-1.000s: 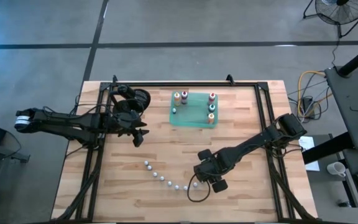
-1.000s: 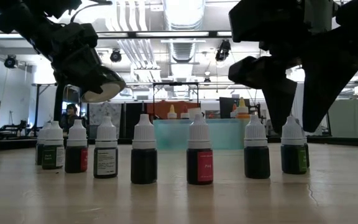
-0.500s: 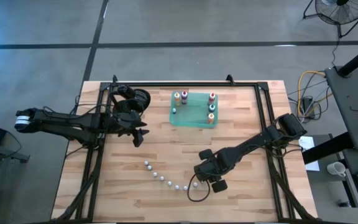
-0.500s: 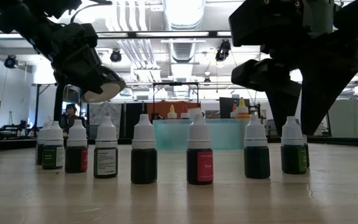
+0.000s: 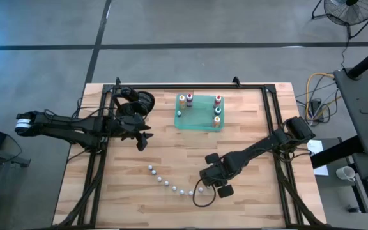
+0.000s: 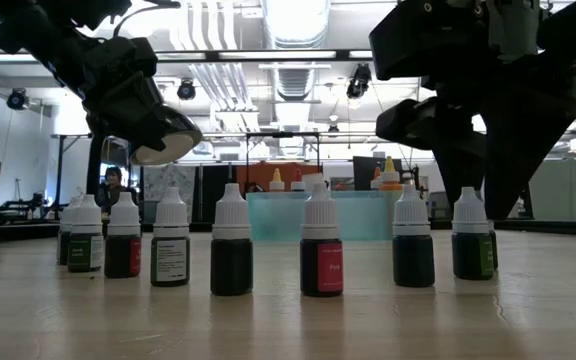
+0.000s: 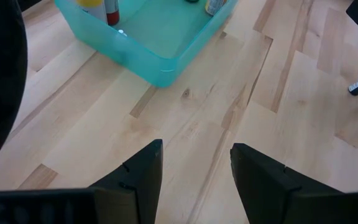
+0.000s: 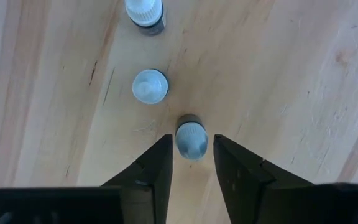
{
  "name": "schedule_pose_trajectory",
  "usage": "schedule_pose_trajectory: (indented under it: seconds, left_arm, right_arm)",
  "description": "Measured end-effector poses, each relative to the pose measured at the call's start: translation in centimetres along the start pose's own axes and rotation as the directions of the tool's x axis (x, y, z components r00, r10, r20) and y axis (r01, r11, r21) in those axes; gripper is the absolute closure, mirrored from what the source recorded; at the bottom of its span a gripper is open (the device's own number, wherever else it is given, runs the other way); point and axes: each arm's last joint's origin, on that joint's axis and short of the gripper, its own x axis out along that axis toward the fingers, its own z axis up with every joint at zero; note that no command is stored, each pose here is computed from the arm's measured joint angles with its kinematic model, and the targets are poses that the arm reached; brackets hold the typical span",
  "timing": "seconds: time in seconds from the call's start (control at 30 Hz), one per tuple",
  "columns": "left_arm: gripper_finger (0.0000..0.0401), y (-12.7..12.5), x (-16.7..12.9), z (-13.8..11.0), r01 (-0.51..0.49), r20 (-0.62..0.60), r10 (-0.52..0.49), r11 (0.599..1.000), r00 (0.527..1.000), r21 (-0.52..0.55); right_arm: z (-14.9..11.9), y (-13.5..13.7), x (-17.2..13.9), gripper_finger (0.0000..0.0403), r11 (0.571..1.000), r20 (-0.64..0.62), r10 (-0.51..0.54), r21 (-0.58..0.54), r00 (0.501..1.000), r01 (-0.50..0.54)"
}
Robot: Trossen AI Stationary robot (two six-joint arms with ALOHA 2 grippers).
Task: Pick & Place food coloring
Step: Put the right small black food coloring bottle into the green bin
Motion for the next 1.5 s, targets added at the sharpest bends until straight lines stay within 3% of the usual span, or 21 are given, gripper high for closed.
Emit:
schedule_pose_trajectory:
  seconds: [0.53,0.7,0.87,1.03,1.2,1.5]
  left_arm:
    - [0.0238,0.0,0.0,0.0,0.000,0.000,0.000,1.000,1.000,0.002]
    - [0.0238,0.0,0.0,0.0,0.000,-0.001,0.000,1.000,1.000,0.002]
    - [0.0238,0.0,0.0,0.0,-0.001,-0.002,0.001,1.000,1.000,0.002]
    - [0.0238,0.0,0.0,0.0,-0.004,0.000,0.004,1.000,1.000,0.002]
    - [0.0238,0.0,0.0,0.0,-0.003,0.002,0.003,1.000,1.000,0.001]
    - [0.0238,0.0,0.0,0.0,-0.003,0.002,0.003,1.000,1.000,0.001]
  right_arm:
    - [0.2,0.0,0.0,0.0347,0.999,0.018,0.002,0.043,1.000,-0.003]
    - [0.5,-1.0,-0.4,0.0349,0.982,0.028,-0.016,0.190,0.999,0.010]
    - [1.7,-3.6,-2.9,0.0350,0.929,0.117,-0.117,0.365,0.986,0.067]
    - [2.6,-7.7,-7.0,0.0350,0.824,0.196,-0.316,0.541,0.928,0.166]
    - [3.0,-11.0,-9.2,0.0350,0.767,0.222,-0.371,0.620,0.902,0.163]
    - [2.7,-14.9,-10.7,0.0351,0.677,0.197,-0.468,0.706,0.862,0.206]
